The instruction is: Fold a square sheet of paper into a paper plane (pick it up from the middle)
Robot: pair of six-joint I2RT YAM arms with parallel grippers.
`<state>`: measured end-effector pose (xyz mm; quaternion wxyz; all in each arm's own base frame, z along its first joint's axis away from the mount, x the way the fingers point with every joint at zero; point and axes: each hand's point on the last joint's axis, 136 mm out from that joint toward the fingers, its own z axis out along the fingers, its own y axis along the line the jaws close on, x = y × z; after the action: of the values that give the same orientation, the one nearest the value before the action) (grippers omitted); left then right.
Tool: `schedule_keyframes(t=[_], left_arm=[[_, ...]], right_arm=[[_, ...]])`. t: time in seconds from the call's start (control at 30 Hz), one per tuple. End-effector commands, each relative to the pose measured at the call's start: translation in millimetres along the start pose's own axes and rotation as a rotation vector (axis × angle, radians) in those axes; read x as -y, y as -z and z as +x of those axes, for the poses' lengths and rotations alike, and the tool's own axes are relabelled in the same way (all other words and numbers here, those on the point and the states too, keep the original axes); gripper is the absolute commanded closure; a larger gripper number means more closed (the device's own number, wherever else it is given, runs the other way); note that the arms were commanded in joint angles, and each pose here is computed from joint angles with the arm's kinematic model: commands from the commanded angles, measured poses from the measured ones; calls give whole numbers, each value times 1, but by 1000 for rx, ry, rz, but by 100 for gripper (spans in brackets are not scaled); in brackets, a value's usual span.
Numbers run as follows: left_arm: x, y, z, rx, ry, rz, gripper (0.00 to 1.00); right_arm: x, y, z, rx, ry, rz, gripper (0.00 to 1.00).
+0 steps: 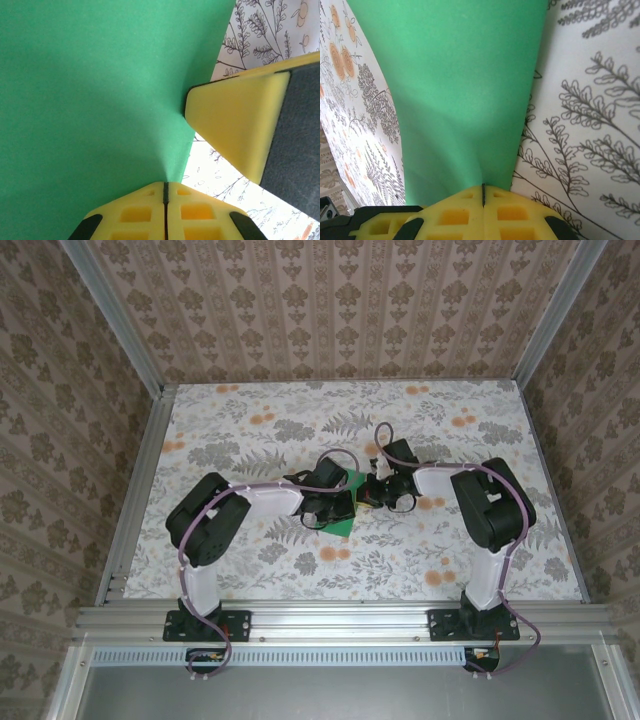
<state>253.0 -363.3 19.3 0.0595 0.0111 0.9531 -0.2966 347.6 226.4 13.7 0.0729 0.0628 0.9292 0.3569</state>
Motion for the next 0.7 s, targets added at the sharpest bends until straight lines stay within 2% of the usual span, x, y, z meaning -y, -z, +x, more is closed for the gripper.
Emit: schedule_keyframes(t=[0.0, 0.67], left_arm=[[-50, -13, 40, -141, 71, -176, 92], [-51, -15, 45, -157, 66, -183, 93]], right_arm=[[25, -1, -33, 108, -15, 92, 96], [23, 0, -74, 165, -19, 84, 96]])
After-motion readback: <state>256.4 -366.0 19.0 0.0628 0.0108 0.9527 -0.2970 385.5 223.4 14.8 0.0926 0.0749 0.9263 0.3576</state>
